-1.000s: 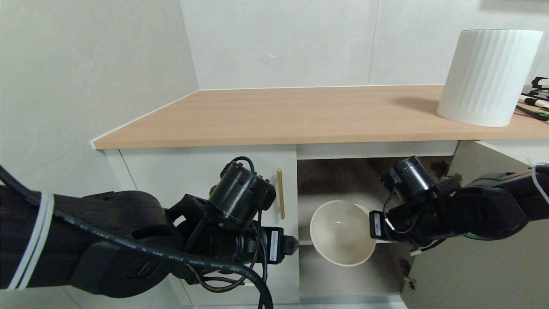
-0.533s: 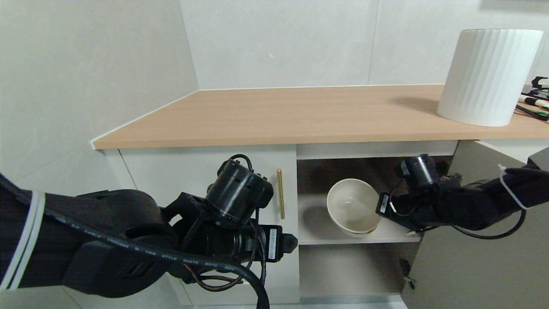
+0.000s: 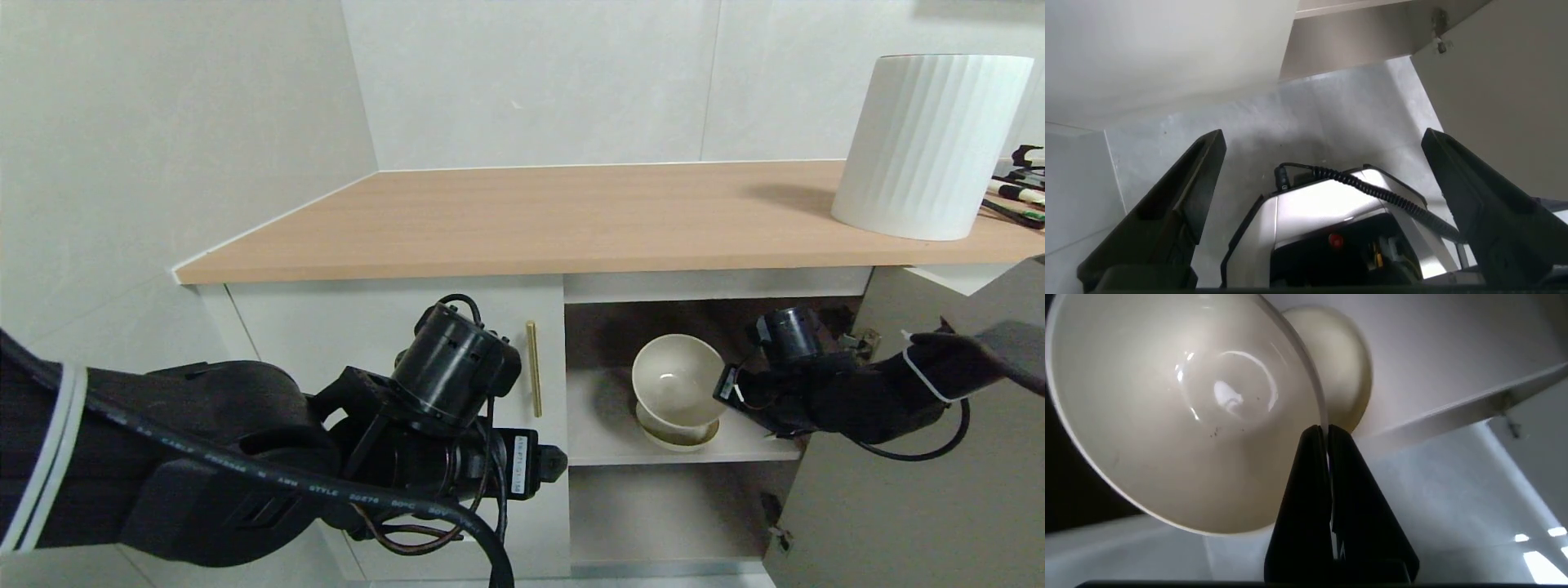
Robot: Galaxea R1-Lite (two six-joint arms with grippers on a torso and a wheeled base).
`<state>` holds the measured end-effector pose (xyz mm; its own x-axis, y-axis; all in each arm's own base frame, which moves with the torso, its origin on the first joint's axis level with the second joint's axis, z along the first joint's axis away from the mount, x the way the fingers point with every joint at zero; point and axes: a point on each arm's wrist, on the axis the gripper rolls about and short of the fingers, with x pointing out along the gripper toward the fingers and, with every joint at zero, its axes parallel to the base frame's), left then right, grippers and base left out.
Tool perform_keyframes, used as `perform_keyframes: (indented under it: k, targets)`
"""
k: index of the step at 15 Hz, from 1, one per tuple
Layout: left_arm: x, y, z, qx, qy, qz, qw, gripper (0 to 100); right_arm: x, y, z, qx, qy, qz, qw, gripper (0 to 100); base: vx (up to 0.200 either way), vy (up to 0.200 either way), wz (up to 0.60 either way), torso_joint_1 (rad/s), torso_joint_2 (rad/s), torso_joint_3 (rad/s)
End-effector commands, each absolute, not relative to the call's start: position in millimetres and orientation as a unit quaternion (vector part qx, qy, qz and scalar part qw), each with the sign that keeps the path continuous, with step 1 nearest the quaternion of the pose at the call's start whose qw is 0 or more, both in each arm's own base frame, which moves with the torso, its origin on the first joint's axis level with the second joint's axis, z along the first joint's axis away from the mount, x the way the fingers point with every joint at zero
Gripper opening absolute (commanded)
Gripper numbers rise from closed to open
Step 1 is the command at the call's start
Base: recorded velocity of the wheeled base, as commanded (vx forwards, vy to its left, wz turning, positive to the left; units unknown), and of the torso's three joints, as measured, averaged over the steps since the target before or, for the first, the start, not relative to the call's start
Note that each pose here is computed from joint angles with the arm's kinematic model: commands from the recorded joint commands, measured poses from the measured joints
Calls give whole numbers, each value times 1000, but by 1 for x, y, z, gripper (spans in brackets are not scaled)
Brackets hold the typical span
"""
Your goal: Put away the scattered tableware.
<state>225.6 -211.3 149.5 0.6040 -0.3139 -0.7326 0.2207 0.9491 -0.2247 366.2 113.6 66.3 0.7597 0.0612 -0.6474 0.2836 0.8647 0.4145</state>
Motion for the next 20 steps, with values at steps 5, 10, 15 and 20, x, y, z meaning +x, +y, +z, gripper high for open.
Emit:
perform_keyframes:
  k: [5, 10, 15, 20]
  targets:
    - [226, -212, 148, -54, 421, -149, 893, 100, 382, 110, 37, 240, 349, -94, 901, 0, 0, 0, 0, 0, 0, 0]
    - [226, -212, 148, -54, 421, -149, 893, 100, 388, 112, 31, 238, 350, -93, 901, 0, 0, 0, 0, 0, 0, 0]
    - [226, -212, 148, -55, 421, -148, 893, 100, 393, 110, 25, 236, 352, -96, 900, 0, 0, 0, 0, 0, 0, 0]
    - [226, -212, 147, -54, 422, -148, 893, 100, 394, 110, 20, 228, 357, -96, 901, 0, 0, 0, 0, 0, 0, 0]
